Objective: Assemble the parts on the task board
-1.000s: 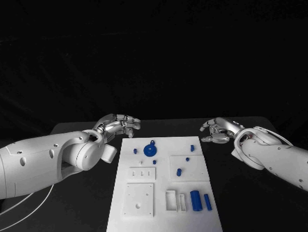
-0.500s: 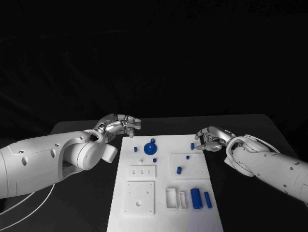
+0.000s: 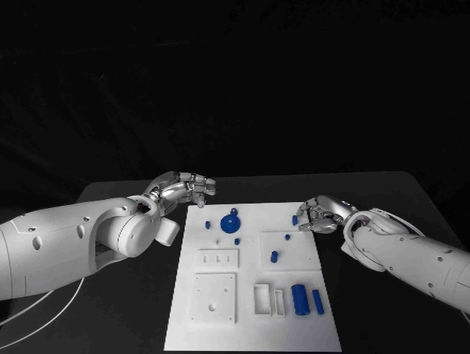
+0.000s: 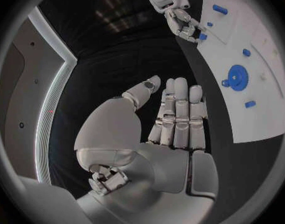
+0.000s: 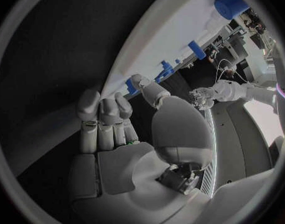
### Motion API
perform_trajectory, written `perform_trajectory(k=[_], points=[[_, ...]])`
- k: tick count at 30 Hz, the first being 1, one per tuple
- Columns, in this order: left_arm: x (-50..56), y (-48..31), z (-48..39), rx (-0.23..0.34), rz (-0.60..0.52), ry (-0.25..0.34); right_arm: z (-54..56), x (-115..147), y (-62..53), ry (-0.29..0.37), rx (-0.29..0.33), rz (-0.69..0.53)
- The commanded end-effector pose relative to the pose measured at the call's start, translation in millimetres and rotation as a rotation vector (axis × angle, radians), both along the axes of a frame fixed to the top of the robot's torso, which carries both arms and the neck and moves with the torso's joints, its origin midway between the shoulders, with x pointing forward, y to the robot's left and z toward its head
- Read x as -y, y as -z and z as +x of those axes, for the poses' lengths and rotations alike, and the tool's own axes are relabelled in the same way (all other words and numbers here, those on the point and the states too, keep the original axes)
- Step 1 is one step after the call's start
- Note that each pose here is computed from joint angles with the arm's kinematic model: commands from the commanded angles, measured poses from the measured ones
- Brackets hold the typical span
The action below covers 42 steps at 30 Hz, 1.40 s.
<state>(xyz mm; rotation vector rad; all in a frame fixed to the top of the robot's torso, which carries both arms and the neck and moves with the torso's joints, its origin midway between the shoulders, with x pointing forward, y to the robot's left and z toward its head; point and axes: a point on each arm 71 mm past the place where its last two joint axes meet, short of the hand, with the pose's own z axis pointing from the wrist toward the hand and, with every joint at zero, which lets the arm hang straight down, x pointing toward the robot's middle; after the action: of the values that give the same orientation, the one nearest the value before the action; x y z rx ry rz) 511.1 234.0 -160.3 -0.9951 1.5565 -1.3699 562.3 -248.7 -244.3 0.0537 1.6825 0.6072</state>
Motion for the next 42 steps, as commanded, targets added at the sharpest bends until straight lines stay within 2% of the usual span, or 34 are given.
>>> perform_trajectory(k=[1, 22, 42], points=[[3.2, -1.4, -1.4, 0.008, -0.013, 0.020, 0.1, -2, 1.3, -0.005, -0.005, 0.000], [2.8, -1.8, -3.4, 0.007, -0.011, 0.023, 0.4, -16, 3.0, -0.021, -0.005, 0.012], [5.4, -1.3, -1.4, 0.007, -0.008, 0.025, 0.4, -19, 2.4, -0.019, 0.001, 0.014]])
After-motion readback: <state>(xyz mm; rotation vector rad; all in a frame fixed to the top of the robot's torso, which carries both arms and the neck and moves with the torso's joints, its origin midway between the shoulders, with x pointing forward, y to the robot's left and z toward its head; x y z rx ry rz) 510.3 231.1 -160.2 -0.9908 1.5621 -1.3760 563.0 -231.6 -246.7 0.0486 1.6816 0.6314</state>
